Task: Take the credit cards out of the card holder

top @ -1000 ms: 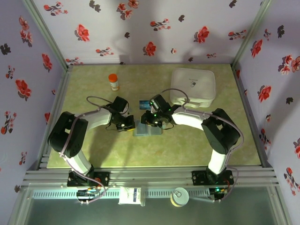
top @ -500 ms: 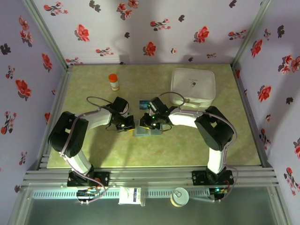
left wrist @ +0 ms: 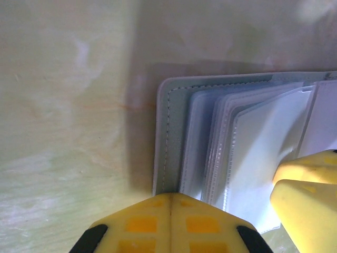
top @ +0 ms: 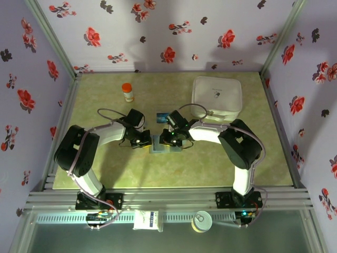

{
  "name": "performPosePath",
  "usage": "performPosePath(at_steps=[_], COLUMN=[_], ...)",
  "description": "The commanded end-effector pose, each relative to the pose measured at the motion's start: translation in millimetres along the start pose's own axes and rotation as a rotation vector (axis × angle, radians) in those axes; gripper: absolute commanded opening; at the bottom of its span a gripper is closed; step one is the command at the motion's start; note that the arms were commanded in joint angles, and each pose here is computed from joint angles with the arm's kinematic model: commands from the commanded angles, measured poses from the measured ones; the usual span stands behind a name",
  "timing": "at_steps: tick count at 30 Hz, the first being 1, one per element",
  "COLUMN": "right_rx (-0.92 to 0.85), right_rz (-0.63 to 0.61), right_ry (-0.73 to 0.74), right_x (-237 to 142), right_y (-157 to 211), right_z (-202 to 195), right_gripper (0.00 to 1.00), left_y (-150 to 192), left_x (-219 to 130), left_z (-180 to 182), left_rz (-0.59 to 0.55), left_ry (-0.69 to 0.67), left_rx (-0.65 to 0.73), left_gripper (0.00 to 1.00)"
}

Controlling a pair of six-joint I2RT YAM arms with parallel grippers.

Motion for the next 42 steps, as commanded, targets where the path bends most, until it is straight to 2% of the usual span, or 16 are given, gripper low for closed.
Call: performPosePath(at_steps=[1,8,15,22,28,42], right_rx=[-0.018,0.002,0.04,0.052,0.055,0.053], right_rz=[-0.018,0.004,0.001,0.006,0.009,0.011], right_ry=[0.087,0.059,-0.01,-0.019,-0.016,-0.019], right_x=[-8.3,-0.2,1.9,2.4,2.4,-0.3], right_y=[3.3,2.6,1.7,2.4,3.1,3.9], right_z=[-5.5,-10.5,-15.7,-21.3,-24.5,-25.9], right_gripper=[0.24,0.23,0.21,0.2,0.2,0.2], left_y=[6.5,4.0,-0.6,-5.4,-7.8,-2.6], left_x=[6.8,2.0,-17.9,-36.5,-22.8,9.0], left_z=[9.3,5.9,-7.0,-24.8,-34.5,-23.5], left_rz=[0.044,0.034,-0.021,-0.067,-0.039,0.014], left_ry=[-0.072,-0.065,-0.024,0.064,0.165,0.132], left_rx=[0.003,0.01,0.023,0.013,-0.019,-0.067], left_gripper=[0.02,0.02,0.03,0.09,0.17,0.2])
Point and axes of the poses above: each hand's point on the last joint's axis, 136 mm out from that joint toward the fingers, its own x axis out along the fingers, its own z axis along the line the jaws close on, y = z × x, the point moved 10 cm from there along -x, back along the fingers, and after that the axes turned 2 degrees about x, right-handed, at the moved point
